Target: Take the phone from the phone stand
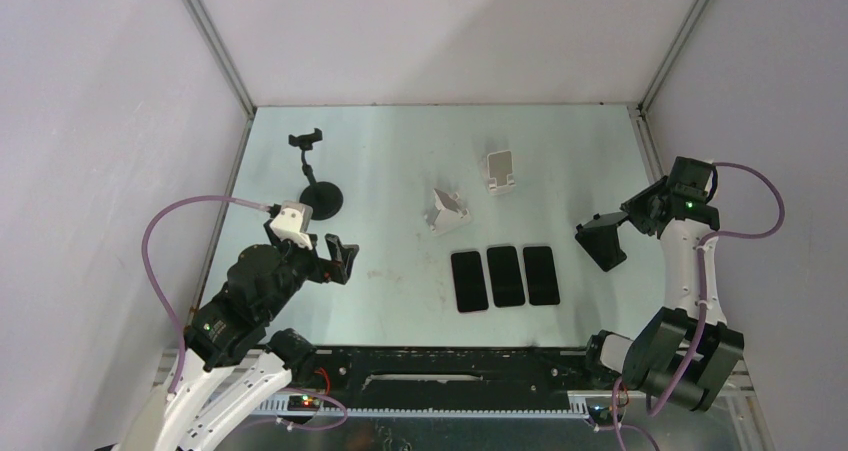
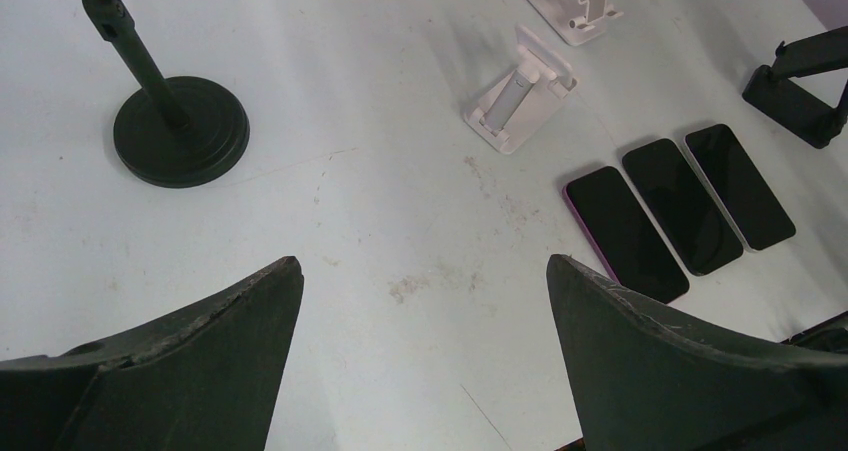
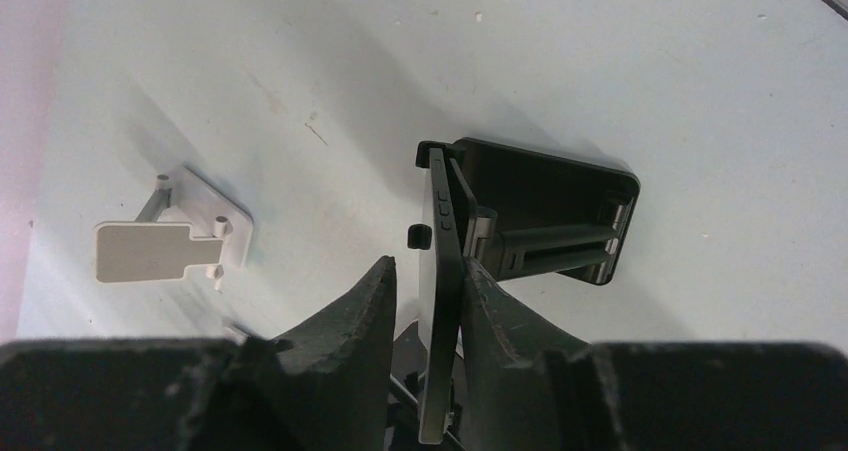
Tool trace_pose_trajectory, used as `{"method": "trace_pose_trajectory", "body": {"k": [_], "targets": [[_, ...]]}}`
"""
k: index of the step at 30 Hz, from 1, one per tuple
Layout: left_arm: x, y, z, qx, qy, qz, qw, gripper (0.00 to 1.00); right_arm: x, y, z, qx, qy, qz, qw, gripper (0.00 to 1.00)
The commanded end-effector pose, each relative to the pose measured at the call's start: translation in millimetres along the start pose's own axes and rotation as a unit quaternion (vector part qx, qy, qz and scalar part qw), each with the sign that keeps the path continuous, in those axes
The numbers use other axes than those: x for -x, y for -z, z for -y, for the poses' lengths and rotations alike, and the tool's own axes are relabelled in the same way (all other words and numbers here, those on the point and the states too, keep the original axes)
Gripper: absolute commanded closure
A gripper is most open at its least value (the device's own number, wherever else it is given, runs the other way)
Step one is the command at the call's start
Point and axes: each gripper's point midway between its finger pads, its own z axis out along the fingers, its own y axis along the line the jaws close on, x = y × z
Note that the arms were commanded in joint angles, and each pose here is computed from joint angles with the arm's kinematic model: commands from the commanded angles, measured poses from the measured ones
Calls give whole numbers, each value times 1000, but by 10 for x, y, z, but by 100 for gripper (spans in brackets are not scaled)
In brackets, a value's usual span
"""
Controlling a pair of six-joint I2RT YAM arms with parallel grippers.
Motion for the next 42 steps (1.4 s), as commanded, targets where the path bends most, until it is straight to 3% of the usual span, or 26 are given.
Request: {"method": "trace_pose_trajectory", "body": {"k": [1,15,23,32,37,42], "targets": [[47,-19,47,-11,3,13,1000,0,64,10,-74,18,-1,11,1000,70],[44,-25,50,-11,3,12,1000,0,179,255,-290,75,6,44,996,100],[46,-22,47,-11,4,12,1000,0,298,573,-460,112,18,76,991,100],[51,-23,50,-11,5,14,1000,0,81,742,-758,186,84,20,979,100],[32,-43,64,-14,4,10,1000,0,-308,783,-1088,228,176,-29,957,100],[36,-43,61,-13,4,9,1000,0,-911,929,-1506,307,286,-93,903,100]]}}
